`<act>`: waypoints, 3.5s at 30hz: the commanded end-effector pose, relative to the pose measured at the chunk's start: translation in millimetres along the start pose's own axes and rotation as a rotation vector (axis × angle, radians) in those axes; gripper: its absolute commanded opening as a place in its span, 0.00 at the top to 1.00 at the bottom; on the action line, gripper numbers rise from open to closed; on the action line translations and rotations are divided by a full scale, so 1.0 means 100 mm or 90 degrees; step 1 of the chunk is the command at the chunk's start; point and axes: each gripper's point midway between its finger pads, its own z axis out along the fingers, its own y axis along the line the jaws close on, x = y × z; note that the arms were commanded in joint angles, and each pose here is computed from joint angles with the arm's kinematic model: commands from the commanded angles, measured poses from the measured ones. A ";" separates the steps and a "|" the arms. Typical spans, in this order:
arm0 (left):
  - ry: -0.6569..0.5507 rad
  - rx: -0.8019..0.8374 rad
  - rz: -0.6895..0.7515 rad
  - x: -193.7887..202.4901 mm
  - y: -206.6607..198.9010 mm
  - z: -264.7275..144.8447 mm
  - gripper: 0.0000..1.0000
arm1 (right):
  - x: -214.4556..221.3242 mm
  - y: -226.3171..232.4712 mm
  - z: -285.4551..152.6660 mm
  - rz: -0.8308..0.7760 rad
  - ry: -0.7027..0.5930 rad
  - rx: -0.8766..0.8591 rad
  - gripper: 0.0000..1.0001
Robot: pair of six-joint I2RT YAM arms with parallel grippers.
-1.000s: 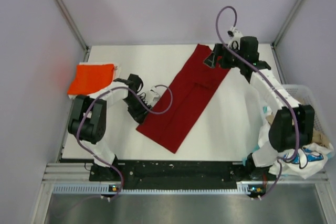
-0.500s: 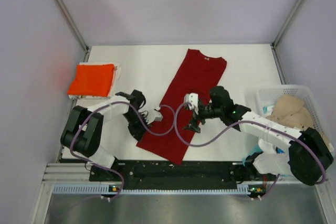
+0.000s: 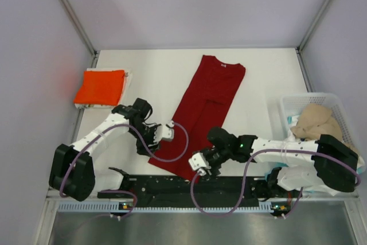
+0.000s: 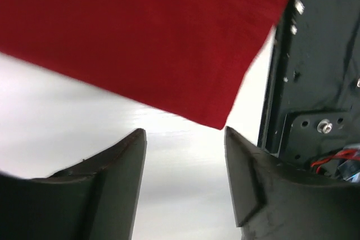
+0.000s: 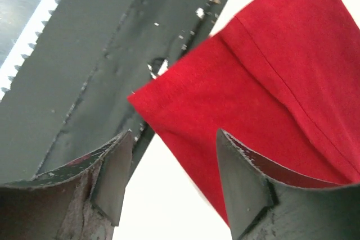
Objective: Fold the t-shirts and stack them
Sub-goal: Grab the bottom of the folded rectangular tshirt with both arms, then fold the folded rectangular tshirt in 1/3 of the way, then grab one side of the 2/3 rectangular tshirt with both arms
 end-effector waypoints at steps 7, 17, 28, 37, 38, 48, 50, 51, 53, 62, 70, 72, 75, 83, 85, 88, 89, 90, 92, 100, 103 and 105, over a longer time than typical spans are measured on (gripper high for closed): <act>-0.017 0.028 0.312 0.18 -0.20 0.35 0.25 | -0.02 0.20 0.37 -0.127 0.051 -0.072 0.49; 0.055 0.008 0.338 0.55 -0.18 0.61 0.36 | 0.21 0.25 0.68 -0.123 0.149 -0.069 0.65; 0.072 -0.040 0.264 0.33 0.06 0.43 1.00 | 0.10 0.21 0.46 -0.046 0.150 -0.029 1.00; -0.013 -0.093 0.168 -0.49 0.51 0.02 1.00 | 0.04 -0.52 -0.17 0.171 0.062 0.170 1.00; -0.017 -0.110 0.157 -0.58 0.62 -0.02 1.00 | 0.07 -0.59 -0.23 0.199 0.059 0.187 1.00; -0.034 -0.181 0.070 -1.28 1.59 -0.11 1.00 | 0.73 -1.63 -1.19 0.441 0.012 0.445 1.00; -0.022 -0.190 0.045 -1.35 1.80 -0.08 1.00 | 0.89 -1.78 -1.30 0.475 0.025 0.473 1.00; -0.014 -0.196 0.030 -1.38 1.92 -0.05 1.00 | 0.97 -1.84 -1.34 0.489 0.032 0.485 1.00; -0.001 -0.203 0.015 -1.42 2.10 0.02 1.00 | 1.12 -1.96 -1.43 0.518 0.037 0.504 1.00; 0.006 -0.233 -0.007 -1.53 2.52 0.19 1.00 | 1.52 -2.32 -1.57 0.589 0.078 0.551 1.00; -0.008 -0.255 -0.012 -1.57 2.68 0.31 1.00 | 1.71 -2.37 -1.78 0.670 0.078 0.615 1.00; -0.007 -0.257 -0.012 -1.56 2.72 0.34 1.00 | 1.77 -2.38 -1.80 0.687 0.081 0.618 1.00; -0.007 -0.274 -0.017 -1.56 2.79 0.37 0.86 | 1.85 -2.40 -1.83 0.709 0.095 0.632 1.00; -0.061 -0.476 -0.065 -1.90 3.34 -0.27 0.44 | 2.08 -2.60 -2.46 0.757 0.098 0.798 0.71; -0.068 -0.478 -0.060 -1.95 3.31 -0.41 0.42 | 1.92 -2.59 -2.55 0.712 0.087 0.798 0.69; -0.077 -0.441 -0.038 -1.98 3.09 -0.51 0.41 | 1.59 -2.47 -2.48 0.632 0.072 0.757 0.65; -0.083 -0.403 -0.019 -2.00 2.93 -0.50 0.43 | 1.48 -2.38 -2.33 0.596 0.080 0.720 0.63; -0.084 -0.361 0.016 -1.98 2.75 -0.47 0.46 | 1.34 -2.28 -2.26 0.552 0.080 0.698 0.62; -0.093 -0.269 0.090 -1.91 2.31 -0.42 0.49 | 1.13 -2.05 -1.99 0.478 0.086 0.632 0.59; -0.006 -0.078 0.182 -1.11 1.52 0.16 0.44 | 0.76 -1.28 -1.14 0.407 0.041 0.435 0.44; 0.013 -0.079 0.198 -0.97 1.53 0.29 0.44 | 0.81 -1.18 -0.91 0.416 0.080 0.384 0.43; 0.016 -0.085 0.205 -0.93 1.55 0.36 0.43 | 0.88 -1.19 -0.85 0.434 0.101 0.377 0.43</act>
